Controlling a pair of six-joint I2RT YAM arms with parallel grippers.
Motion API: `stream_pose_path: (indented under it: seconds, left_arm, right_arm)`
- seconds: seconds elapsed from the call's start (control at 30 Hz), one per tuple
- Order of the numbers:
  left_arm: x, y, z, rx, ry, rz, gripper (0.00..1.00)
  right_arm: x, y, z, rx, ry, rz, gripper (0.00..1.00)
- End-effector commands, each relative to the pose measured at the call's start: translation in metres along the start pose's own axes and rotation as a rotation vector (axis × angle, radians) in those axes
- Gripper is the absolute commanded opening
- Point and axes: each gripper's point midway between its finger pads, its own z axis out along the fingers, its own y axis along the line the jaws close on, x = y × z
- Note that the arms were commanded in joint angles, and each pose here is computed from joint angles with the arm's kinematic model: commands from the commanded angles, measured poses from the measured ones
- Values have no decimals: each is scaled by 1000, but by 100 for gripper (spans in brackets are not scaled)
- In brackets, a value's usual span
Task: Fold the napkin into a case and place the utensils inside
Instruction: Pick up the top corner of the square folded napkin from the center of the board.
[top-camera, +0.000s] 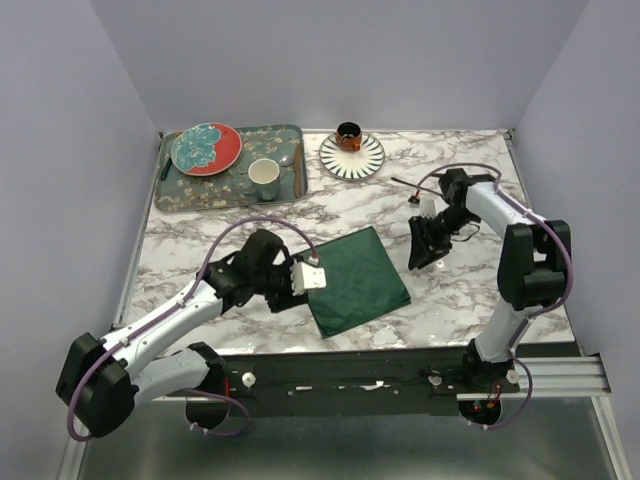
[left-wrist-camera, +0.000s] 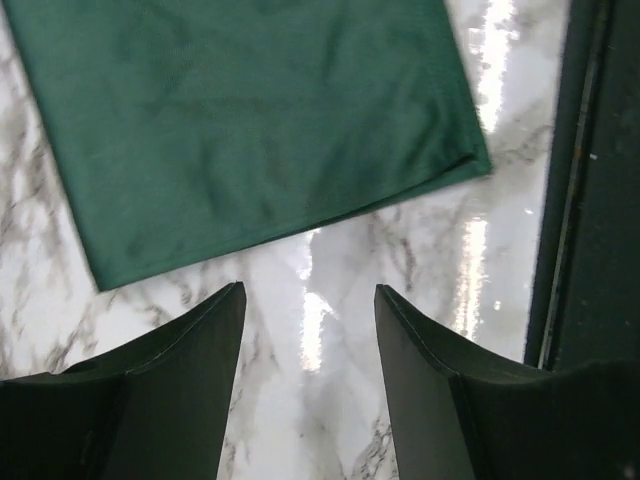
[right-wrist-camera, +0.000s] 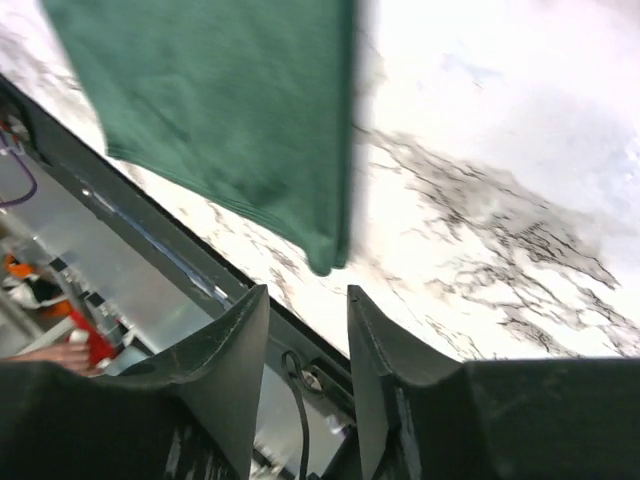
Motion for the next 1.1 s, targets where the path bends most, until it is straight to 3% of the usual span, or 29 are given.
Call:
stream_pose_path:
  seconds: [0.0, 0.13, 0.27, 0.47, 0.77, 1.07]
  left_arm:
    - [-1, -39, 18, 97, -41, 200, 65]
    - [-12, -65, 31, 147, -54, 296, 61]
    - [-12, -82, 45, 163, -47, 404, 55]
    - [-25, -103, 55, 207, -69, 414, 47]
    - [-19, -109, 70, 216, -82, 453, 45]
    - [-7, -104, 80, 218, -1, 470, 42]
  right_arm:
    - [-3, 30, -1, -87, -52, -106, 43]
    - [9, 38, 28, -141, -9, -143, 38]
    - [15, 15, 57, -107, 53, -123, 33]
    - [15, 1, 67, -96, 134, -75, 30]
    - [20, 10, 63, -129, 137, -66, 36]
    - [16, 12, 50, -94, 115, -112, 42]
